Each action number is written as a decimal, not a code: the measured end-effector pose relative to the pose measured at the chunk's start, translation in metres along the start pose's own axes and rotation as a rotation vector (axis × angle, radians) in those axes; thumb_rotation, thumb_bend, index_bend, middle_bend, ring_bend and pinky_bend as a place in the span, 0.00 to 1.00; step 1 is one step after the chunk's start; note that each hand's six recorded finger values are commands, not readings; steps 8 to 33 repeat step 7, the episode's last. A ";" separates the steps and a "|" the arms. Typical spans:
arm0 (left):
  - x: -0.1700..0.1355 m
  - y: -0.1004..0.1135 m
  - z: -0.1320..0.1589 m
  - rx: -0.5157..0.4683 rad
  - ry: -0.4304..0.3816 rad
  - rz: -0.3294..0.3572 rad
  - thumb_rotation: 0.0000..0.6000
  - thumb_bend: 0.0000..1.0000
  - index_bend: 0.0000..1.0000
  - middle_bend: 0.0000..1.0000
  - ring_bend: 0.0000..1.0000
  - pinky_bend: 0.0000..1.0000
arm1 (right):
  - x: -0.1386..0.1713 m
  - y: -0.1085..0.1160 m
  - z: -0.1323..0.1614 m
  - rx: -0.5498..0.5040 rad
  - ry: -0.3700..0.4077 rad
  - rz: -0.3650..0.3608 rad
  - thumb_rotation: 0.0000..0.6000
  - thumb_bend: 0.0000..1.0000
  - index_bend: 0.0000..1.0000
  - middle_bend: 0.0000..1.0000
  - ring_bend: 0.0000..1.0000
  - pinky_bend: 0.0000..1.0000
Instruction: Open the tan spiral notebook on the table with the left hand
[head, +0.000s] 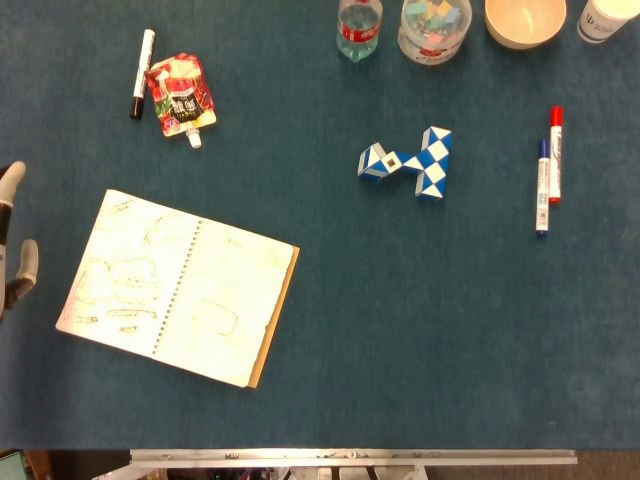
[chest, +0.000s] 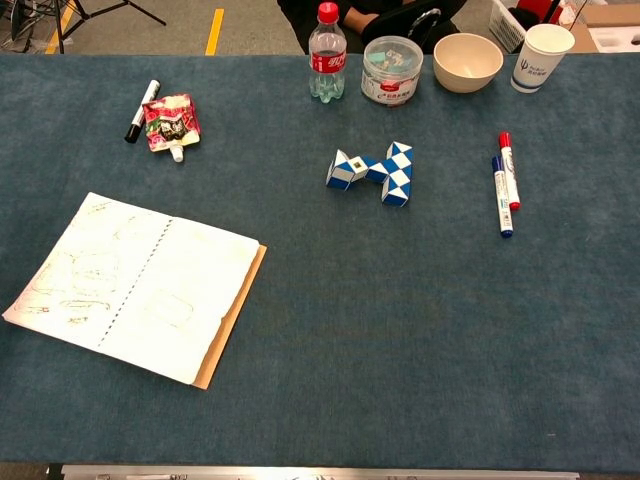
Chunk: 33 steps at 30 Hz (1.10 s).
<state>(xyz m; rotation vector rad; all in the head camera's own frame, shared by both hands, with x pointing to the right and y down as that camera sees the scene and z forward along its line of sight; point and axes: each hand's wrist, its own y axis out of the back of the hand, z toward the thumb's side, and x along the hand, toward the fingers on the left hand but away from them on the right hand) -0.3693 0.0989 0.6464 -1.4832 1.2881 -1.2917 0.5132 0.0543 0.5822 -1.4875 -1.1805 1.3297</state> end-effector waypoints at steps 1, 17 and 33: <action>-0.001 0.000 0.000 0.001 -0.001 0.003 1.00 0.44 0.07 0.13 0.12 0.15 | 0.000 0.000 0.001 0.001 0.000 0.001 1.00 0.40 0.34 0.28 0.21 0.31; -0.002 0.002 0.001 0.000 -0.007 0.012 1.00 0.44 0.07 0.13 0.12 0.15 | 0.000 -0.002 0.003 0.000 0.002 0.002 1.00 0.40 0.34 0.28 0.21 0.31; -0.002 0.002 0.001 0.000 -0.007 0.012 1.00 0.44 0.07 0.13 0.12 0.15 | 0.000 -0.002 0.003 0.000 0.002 0.002 1.00 0.40 0.34 0.28 0.21 0.31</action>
